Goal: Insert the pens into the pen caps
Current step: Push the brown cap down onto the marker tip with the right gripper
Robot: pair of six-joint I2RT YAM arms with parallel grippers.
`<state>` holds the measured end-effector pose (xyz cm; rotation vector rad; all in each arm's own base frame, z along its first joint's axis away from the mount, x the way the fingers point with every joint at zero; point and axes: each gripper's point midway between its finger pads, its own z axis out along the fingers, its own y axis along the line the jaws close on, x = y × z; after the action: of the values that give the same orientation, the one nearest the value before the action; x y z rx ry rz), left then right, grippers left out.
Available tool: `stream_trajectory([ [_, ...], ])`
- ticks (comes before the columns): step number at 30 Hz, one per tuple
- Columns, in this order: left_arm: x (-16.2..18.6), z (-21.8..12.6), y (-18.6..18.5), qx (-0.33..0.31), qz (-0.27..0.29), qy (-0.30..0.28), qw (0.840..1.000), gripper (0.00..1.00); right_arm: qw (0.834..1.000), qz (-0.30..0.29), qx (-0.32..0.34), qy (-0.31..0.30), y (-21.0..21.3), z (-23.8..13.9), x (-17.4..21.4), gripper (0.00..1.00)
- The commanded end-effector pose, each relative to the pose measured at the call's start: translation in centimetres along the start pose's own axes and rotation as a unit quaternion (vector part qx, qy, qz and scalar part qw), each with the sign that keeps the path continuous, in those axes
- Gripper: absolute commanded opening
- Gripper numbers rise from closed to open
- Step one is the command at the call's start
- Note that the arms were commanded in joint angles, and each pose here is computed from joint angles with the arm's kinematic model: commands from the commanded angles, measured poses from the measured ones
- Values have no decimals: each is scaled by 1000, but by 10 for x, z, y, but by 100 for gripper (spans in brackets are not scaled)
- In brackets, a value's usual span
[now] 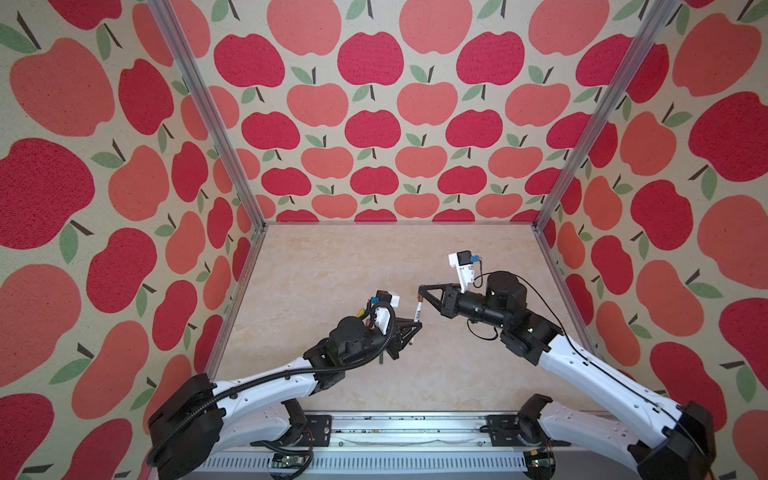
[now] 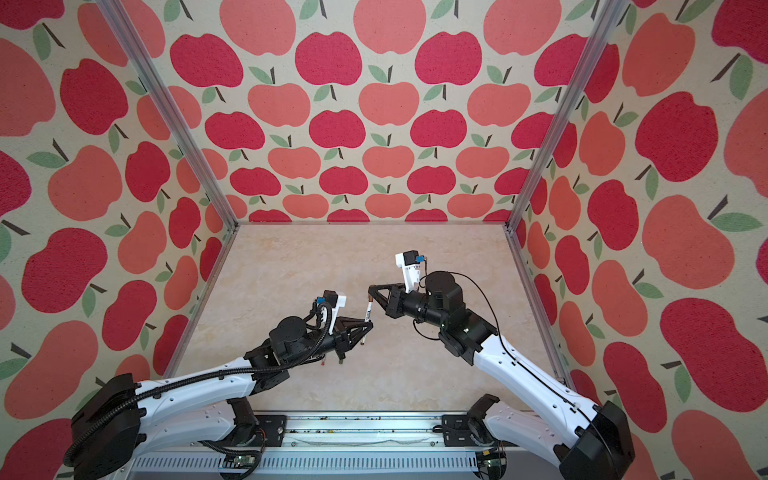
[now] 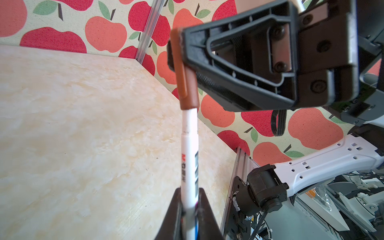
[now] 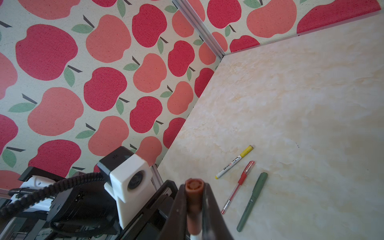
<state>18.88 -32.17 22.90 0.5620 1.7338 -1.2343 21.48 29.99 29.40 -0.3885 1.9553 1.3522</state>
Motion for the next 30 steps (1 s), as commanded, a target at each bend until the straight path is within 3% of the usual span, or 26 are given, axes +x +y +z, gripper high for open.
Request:
stream_trajectory([
  [1,-45,-6,-18,25,31,-85,996,0,999,9,-6,51,-6,4,33,6],
  [30,-92,-20,-26,30,82,-133,987,0,990,18,36,134,-46,15,106,6],
])
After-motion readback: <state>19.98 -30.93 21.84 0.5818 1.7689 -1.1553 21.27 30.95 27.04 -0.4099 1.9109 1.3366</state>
